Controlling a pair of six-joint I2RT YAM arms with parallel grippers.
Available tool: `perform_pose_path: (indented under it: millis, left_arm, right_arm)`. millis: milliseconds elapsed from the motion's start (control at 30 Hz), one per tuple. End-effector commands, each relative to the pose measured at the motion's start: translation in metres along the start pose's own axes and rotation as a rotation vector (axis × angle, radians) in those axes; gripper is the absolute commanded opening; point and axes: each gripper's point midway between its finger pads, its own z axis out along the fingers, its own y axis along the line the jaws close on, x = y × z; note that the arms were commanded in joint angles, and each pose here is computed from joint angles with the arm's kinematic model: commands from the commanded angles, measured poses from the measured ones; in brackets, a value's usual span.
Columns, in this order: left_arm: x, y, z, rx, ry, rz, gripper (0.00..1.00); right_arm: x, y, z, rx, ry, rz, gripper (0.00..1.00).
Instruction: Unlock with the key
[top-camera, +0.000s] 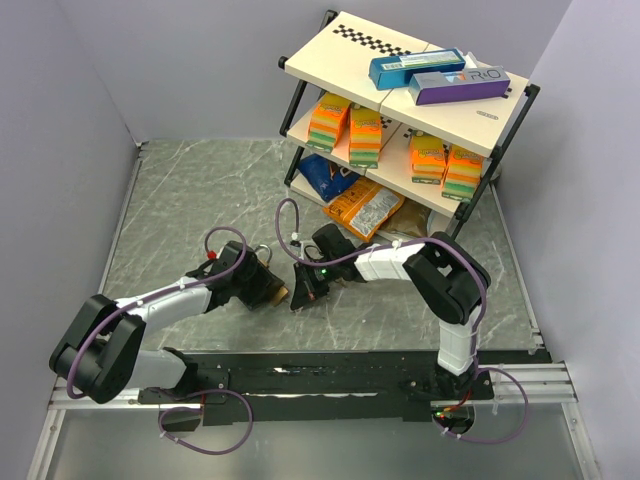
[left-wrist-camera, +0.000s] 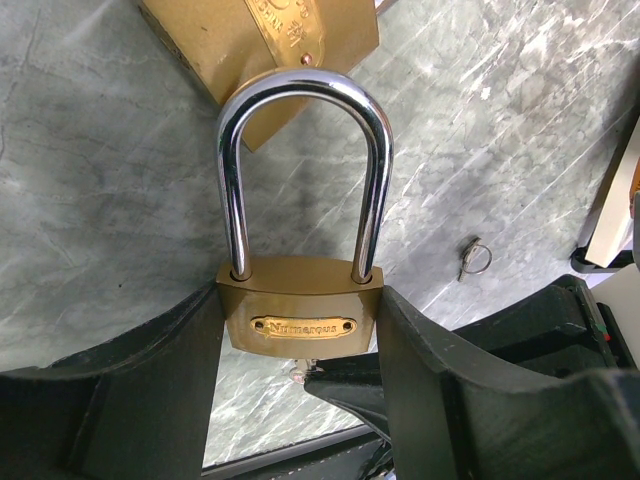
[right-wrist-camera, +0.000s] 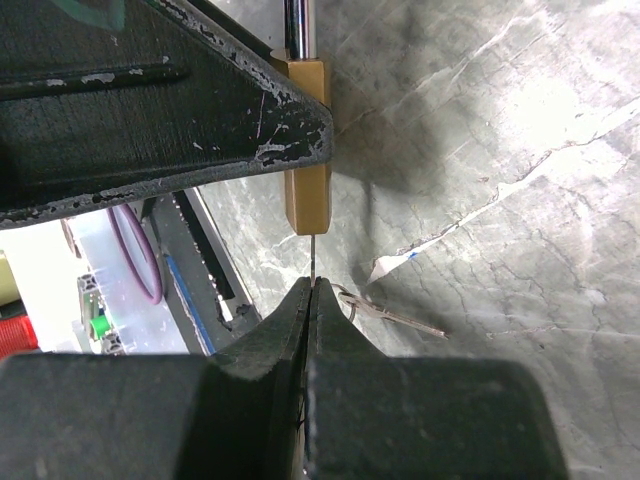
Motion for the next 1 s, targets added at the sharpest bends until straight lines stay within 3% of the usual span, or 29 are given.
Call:
perform_pose_path:
  millis: [0, 967]
  left_arm:
    - [0.008, -0.009, 0.0, 0.038, 0.039, -0.038, 0.01]
    - [0.017, -0.022, -0.007, 0.104, 0.078, -0.075, 0.01]
  right_arm:
    - [-0.027, 0.016, -0.013, -0.025, -0.102, -0.092, 0.0]
    - [-0.037, 0.01, -0.013, -0.001, -0.137, -0.095, 0.0]
